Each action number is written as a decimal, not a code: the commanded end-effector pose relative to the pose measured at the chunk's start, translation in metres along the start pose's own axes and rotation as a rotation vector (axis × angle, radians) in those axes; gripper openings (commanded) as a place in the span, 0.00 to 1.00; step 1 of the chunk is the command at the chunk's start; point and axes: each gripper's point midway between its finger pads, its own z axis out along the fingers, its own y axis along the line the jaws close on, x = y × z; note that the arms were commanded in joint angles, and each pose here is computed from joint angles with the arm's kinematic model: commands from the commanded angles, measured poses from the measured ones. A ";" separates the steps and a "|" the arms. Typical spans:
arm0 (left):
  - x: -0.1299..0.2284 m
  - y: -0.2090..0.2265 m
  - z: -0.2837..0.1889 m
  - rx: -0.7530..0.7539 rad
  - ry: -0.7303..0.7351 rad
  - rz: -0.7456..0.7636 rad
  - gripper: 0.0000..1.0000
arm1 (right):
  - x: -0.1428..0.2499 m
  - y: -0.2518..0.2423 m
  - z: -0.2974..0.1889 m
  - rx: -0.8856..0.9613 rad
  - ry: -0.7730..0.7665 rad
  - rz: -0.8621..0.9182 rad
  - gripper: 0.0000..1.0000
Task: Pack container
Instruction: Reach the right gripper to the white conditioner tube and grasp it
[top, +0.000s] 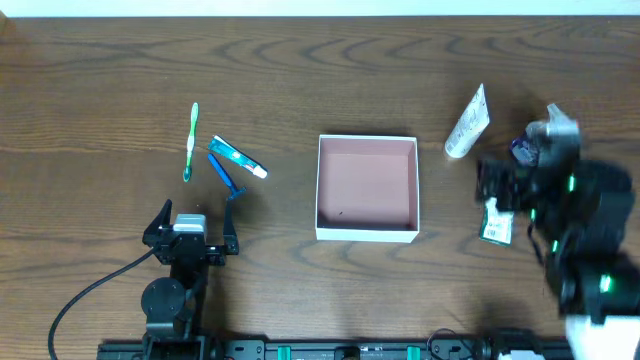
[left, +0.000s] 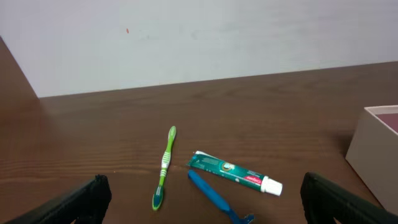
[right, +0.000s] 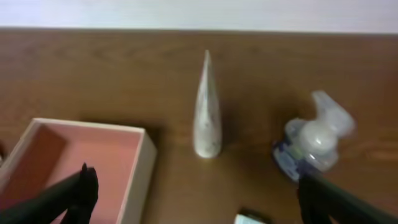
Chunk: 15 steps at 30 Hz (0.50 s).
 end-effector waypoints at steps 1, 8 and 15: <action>0.015 -0.001 0.001 0.002 0.048 -0.007 0.98 | -0.027 0.023 0.012 -0.138 0.038 -0.019 0.99; 0.015 -0.001 0.001 0.002 0.048 -0.007 0.98 | -0.036 0.005 0.074 -0.073 0.069 -0.018 0.99; 0.015 -0.001 0.001 0.002 0.048 -0.007 0.98 | -0.021 -0.004 0.120 -0.051 0.128 -0.048 0.94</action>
